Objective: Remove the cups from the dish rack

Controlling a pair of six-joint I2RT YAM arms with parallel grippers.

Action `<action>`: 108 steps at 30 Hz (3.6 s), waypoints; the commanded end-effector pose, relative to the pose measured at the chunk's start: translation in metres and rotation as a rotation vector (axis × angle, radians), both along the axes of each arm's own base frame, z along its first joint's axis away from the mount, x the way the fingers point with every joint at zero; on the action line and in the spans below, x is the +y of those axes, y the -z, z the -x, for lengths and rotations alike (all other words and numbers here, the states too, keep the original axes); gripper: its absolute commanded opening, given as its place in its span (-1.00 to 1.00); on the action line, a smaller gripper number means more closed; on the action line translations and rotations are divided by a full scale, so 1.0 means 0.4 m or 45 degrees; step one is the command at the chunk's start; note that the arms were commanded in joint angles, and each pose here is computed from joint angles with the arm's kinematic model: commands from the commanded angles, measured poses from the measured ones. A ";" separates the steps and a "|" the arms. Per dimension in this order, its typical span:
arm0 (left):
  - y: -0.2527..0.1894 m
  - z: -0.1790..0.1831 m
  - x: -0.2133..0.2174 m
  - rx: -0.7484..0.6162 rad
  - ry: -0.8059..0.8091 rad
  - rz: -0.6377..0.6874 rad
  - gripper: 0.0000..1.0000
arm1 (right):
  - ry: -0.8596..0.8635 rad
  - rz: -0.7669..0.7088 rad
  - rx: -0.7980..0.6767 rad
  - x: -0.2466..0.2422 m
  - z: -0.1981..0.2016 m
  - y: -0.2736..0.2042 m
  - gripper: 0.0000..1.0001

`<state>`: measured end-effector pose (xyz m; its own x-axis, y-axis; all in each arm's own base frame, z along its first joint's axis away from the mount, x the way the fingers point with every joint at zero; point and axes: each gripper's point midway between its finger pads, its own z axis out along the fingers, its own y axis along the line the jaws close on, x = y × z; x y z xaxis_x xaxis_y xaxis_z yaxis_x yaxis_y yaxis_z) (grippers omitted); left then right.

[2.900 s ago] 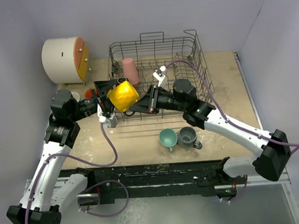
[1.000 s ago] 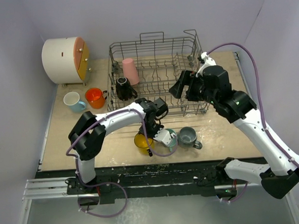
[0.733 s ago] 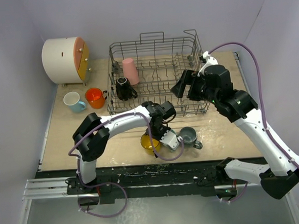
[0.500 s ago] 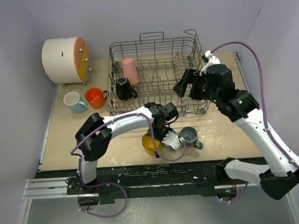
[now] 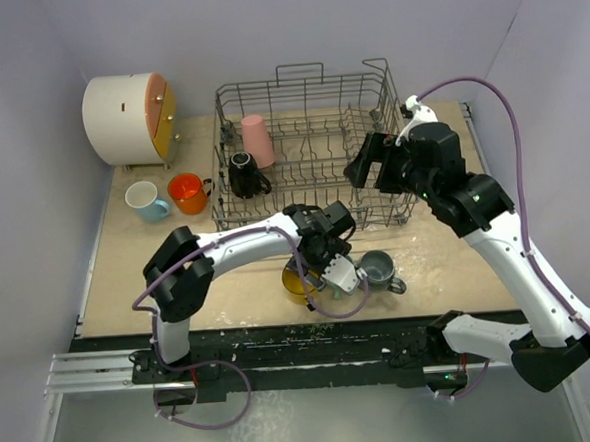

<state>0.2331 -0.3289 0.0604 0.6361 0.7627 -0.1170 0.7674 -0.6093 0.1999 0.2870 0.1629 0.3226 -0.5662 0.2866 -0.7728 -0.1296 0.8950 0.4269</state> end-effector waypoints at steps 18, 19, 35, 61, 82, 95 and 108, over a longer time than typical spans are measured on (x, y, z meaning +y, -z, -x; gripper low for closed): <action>-0.542 -0.153 0.453 -0.305 -0.716 0.654 0.99 | -0.532 0.407 -0.006 0.352 -0.350 0.165 0.72; -0.552 -0.186 0.475 -0.336 -0.795 0.717 0.99 | -0.565 0.429 0.009 0.374 -0.353 0.187 0.71; -0.592 -0.329 0.618 -0.284 -1.181 1.236 0.99 | -0.802 0.472 0.103 0.522 -0.378 0.382 0.40; -0.587 -0.299 0.592 -0.182 -1.140 1.248 0.99 | -0.857 0.576 0.021 0.620 -0.391 0.445 -0.46; -0.574 -0.264 0.589 -0.260 -1.010 1.225 0.99 | -0.699 0.342 -0.320 0.570 -0.336 0.002 -1.00; -0.646 -0.214 0.515 -0.568 -0.497 1.289 0.99 | -0.734 -0.179 -0.224 0.527 -0.109 -0.144 -1.00; -0.668 -0.171 0.439 -0.790 -0.231 1.238 0.99 | -0.965 -0.695 -0.105 0.544 0.081 -0.182 -1.00</action>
<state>0.3031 -0.1531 0.2945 0.5965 0.6172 -0.5131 0.5726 0.1207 0.8109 0.2781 0.3727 0.3075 -0.7575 0.0664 -0.6495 -0.5356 0.5056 0.6764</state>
